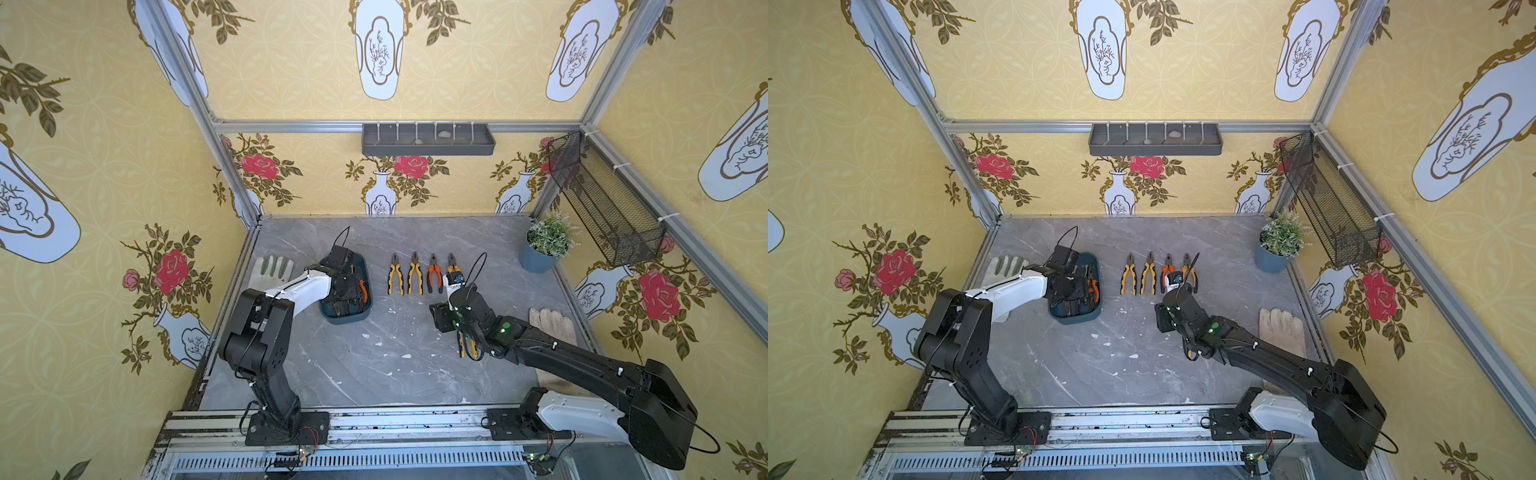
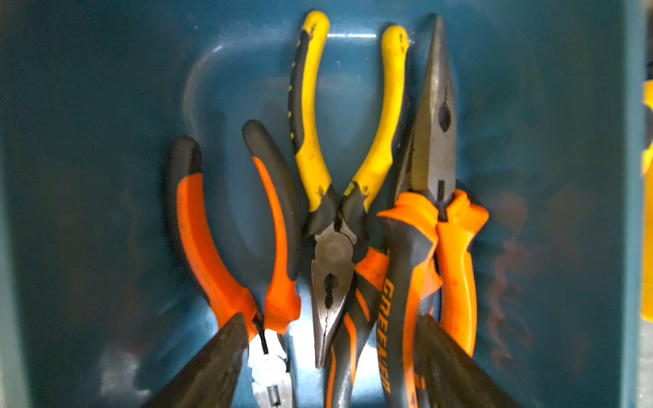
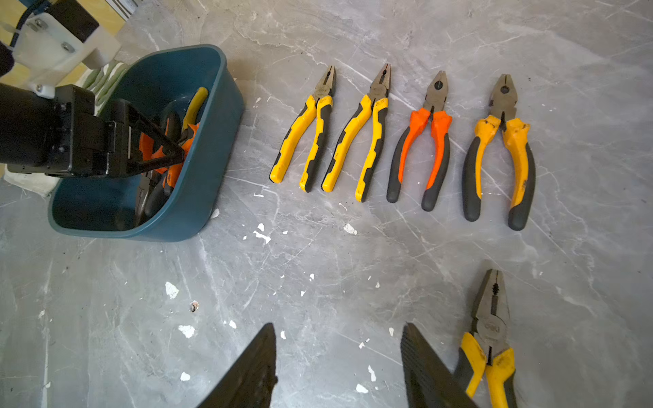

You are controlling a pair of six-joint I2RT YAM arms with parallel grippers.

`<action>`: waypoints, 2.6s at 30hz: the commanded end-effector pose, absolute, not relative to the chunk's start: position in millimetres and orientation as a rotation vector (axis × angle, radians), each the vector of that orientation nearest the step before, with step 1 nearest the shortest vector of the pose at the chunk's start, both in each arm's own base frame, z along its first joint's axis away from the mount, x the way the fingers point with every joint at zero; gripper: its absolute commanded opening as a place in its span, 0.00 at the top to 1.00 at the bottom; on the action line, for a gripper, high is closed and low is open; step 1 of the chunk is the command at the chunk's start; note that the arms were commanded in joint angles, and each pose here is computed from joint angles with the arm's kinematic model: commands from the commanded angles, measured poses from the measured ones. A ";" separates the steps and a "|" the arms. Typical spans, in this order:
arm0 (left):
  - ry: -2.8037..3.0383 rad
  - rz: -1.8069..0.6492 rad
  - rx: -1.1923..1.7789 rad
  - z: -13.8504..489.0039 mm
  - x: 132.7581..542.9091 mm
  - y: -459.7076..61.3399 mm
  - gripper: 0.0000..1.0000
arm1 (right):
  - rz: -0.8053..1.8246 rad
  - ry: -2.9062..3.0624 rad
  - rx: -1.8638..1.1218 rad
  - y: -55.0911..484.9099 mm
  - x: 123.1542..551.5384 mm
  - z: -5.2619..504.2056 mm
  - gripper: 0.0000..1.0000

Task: Take the pliers out of the storage box
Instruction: Pick up the pliers from the storage box.

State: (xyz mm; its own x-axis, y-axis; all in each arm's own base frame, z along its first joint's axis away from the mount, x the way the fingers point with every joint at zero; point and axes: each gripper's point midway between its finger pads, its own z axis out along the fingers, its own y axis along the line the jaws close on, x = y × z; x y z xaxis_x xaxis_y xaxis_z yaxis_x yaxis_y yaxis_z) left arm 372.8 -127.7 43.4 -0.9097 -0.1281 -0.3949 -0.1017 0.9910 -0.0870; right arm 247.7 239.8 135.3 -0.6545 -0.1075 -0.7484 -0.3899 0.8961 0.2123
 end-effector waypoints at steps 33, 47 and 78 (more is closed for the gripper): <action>2.781 0.164 -0.018 42.7 361.0 -139.4 1.00 | 0.530 2.265 -0.273 232.3 255.6 138.5 0.44; 2.680 0.128 0.020 86.3 356.3 -141.3 1.00 | 0.525 2.271 -0.275 232.5 255.5 137.4 0.44; 2.407 0.136 -0.011 115.1 323.7 -122.7 1.00 | 0.485 2.349 -0.328 247.2 262.2 123.9 0.40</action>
